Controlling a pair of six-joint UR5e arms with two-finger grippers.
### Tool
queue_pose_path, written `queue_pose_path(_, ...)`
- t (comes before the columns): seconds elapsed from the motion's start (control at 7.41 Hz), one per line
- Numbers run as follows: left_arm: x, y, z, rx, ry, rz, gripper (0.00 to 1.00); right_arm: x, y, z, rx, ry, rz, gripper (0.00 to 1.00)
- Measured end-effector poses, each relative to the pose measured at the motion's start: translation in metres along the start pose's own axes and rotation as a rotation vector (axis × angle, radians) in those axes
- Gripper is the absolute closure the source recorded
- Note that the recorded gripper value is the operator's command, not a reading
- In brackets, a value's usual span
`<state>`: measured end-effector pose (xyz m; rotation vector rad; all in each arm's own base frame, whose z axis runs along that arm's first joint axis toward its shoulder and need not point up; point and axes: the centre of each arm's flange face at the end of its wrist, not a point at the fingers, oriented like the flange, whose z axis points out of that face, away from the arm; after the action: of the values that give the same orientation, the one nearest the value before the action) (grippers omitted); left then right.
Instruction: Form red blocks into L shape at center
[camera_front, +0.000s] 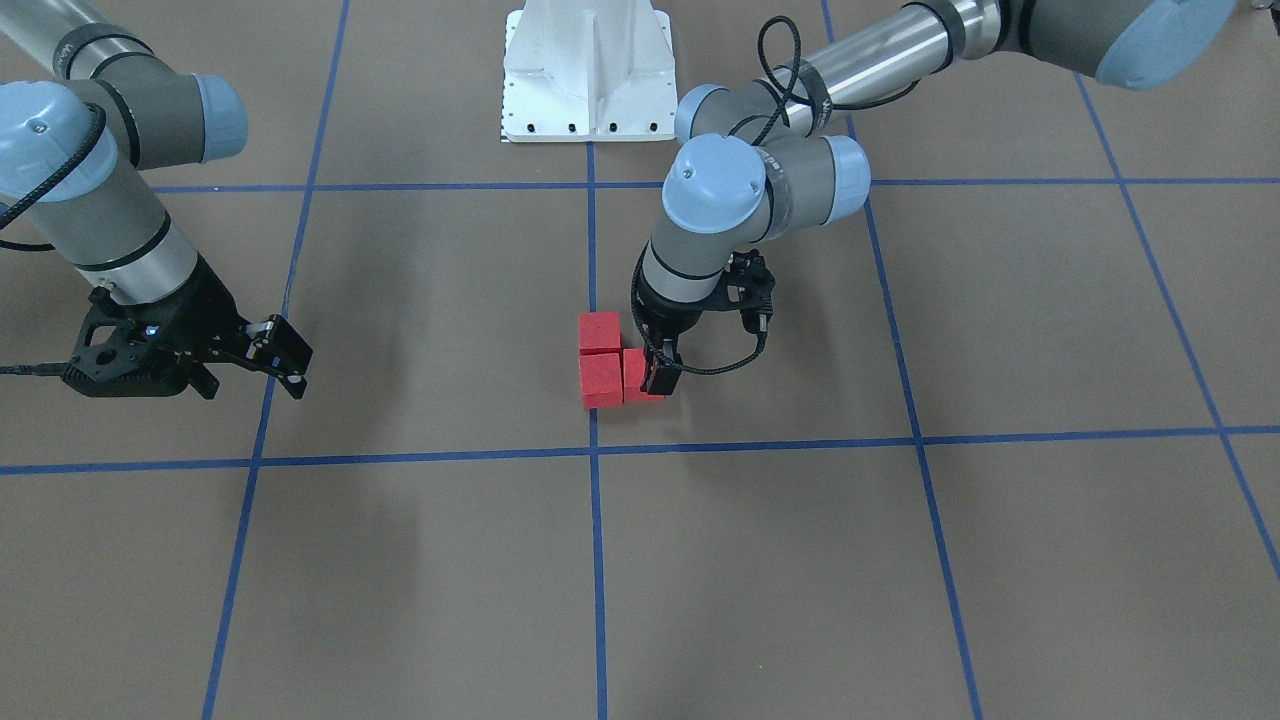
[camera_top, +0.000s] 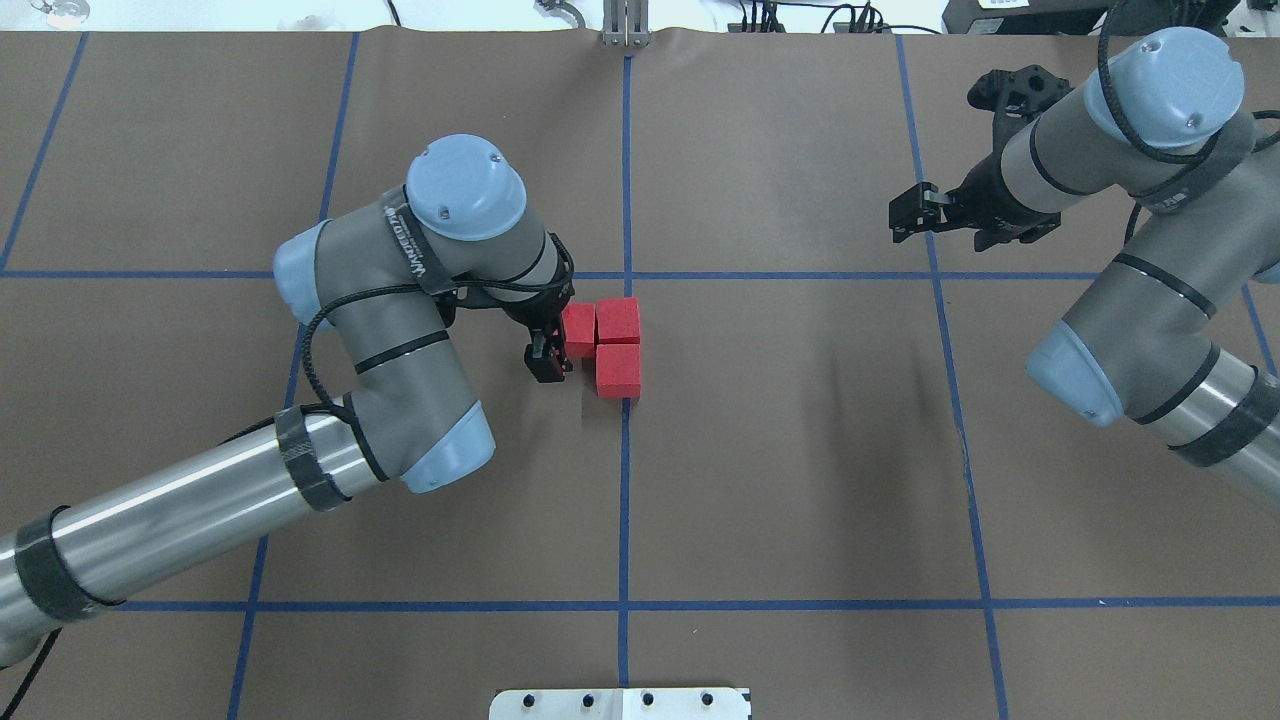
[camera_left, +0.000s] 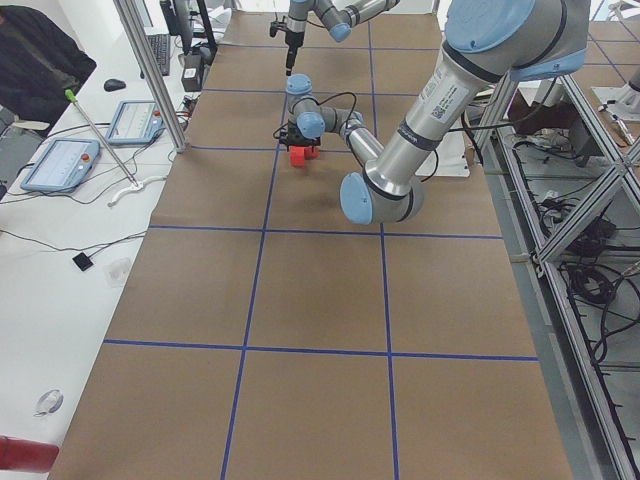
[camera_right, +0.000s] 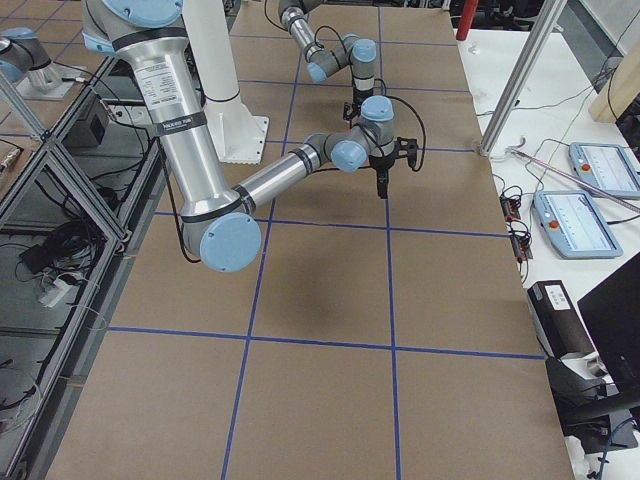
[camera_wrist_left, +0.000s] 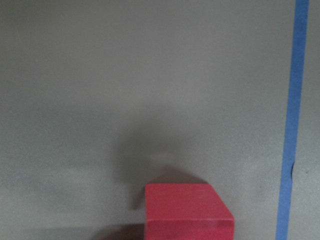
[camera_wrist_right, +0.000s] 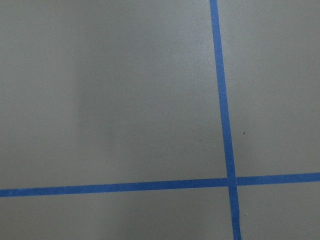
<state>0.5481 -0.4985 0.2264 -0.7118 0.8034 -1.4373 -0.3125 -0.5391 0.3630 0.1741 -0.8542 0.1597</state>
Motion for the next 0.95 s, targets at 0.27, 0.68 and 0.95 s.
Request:
queue_pose_path(0.27,-0.038,-0.075,-0.031,-0.021,-0.014,0.136,0.00,0.000,0.000,-0.001,0.001,-0.002,0.000,0.00)
queue_pose_path(0.68,-0.094,-0.182,-0.061,0.019,-0.038,0.493,0.00,0.019,0.000,-0.019,0.018,-0.005,0.012,0.00)
queue_pose_path(0.95,-0.112,-0.264,-0.094,0.049,-0.012,0.749,0.00,0.074,-0.013,-0.053,0.018,-0.011,0.040,0.00)
